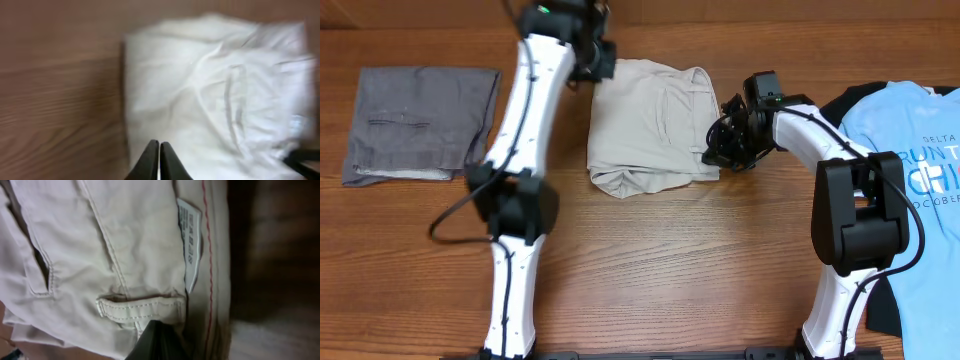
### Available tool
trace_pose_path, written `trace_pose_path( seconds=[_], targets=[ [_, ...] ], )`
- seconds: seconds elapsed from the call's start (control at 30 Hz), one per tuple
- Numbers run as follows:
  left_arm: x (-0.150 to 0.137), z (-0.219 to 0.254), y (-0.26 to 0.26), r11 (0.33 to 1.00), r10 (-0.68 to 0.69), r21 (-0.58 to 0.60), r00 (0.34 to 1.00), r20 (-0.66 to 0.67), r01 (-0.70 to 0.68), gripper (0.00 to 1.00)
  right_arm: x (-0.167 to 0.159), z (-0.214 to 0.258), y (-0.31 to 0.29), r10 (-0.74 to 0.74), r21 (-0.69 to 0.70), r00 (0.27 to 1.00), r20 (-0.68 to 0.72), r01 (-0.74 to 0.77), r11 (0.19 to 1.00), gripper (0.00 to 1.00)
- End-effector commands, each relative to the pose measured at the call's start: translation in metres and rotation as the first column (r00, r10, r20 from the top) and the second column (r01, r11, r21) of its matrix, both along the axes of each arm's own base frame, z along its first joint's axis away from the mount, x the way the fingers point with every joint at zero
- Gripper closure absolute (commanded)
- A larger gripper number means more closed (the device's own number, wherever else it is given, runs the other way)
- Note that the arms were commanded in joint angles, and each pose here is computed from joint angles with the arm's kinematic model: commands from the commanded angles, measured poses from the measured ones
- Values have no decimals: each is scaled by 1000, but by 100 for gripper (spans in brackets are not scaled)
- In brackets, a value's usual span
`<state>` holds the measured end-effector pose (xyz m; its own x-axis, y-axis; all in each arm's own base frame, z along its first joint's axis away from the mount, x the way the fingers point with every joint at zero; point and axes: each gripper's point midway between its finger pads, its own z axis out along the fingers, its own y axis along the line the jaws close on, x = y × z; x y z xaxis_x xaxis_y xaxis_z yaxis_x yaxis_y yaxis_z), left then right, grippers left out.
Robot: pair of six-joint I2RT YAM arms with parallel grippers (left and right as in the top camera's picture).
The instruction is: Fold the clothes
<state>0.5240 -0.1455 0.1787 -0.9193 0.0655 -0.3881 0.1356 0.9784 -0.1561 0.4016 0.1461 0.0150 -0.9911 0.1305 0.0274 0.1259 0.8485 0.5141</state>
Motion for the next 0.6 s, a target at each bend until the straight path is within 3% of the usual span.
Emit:
trace_pose_path(
  seconds=[0.0, 0.17, 0.23, 0.37, 0.57],
  targets=[
    [-5, 42, 1, 1000, 12, -1, 996, 85, -12, 87, 5, 14, -5, 15, -44, 999, 30, -13, 999, 96],
    [20, 19, 0, 998, 52, -22, 993, 102, -50, 89, 2, 50, 19, 37, 117, 998, 60, -44, 992, 96],
    [32, -4, -4, 999, 52, -19, 994, 93, -50, 95, -4, 62, 35, 60, 230, 997, 46, -69, 971, 96],
    [53, -59, -9, 998, 61, -20, 996, 61, -60, 96, -16, 80, 65, 129, 367, 990, 56, -140, 920, 96],
    [74, -122, -10, 996, 87, -22, 996, 36, -86, 96, -21, 77, 118, 188, 330, 975, 118, -217, 919, 96]
  ],
)
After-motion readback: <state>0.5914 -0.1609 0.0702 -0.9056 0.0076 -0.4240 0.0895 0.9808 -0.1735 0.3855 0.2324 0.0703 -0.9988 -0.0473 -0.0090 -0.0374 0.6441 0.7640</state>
